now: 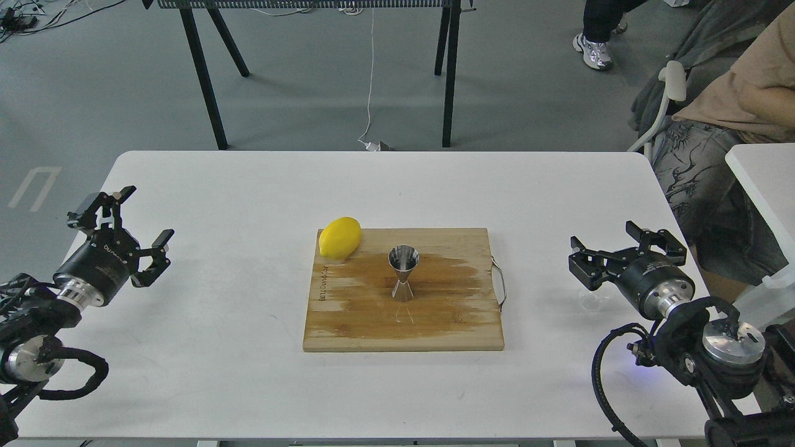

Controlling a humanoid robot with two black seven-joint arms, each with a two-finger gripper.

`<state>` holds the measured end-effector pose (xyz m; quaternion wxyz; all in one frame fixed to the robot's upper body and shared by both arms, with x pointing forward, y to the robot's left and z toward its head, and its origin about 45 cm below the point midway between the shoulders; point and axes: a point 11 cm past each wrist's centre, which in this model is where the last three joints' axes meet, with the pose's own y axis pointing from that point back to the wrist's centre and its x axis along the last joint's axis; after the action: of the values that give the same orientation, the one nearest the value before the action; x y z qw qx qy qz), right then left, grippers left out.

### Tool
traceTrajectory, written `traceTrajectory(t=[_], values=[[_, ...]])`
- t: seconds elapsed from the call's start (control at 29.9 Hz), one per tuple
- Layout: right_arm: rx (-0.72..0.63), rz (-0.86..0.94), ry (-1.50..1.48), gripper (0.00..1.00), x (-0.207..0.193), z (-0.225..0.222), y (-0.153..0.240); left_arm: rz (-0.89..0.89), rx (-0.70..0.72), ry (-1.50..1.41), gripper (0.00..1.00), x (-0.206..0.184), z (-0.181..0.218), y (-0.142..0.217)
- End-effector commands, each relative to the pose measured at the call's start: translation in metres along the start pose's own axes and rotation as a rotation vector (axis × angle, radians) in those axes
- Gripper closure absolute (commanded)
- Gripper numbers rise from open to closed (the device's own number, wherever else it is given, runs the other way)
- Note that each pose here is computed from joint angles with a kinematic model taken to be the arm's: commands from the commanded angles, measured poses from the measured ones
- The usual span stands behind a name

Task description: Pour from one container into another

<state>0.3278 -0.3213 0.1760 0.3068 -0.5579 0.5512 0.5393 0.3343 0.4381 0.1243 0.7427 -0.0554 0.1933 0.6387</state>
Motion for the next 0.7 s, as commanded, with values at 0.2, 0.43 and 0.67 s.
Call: traceTrajectory(t=[0.2, 0.43, 0.67], values=[[0.02, -0.383, 0.2, 0.02, -0.015, -0.039, -0.002, 0.001, 0.001, 0.001, 0.01, 0.0, 0.0, 0.0], [0.04, -0.317, 0.177, 0.02, 0.009, -0.041, -0.002, -0.001, -0.002, 0.004, 0.01, -0.001, 0.0, 0.0], [0.049, -0.307, 0.107, 0.02, 0.022, -0.024, 0.0, 0.0, -0.01, 0.014, 0.01, -0.002, 0.001, -0.001]])
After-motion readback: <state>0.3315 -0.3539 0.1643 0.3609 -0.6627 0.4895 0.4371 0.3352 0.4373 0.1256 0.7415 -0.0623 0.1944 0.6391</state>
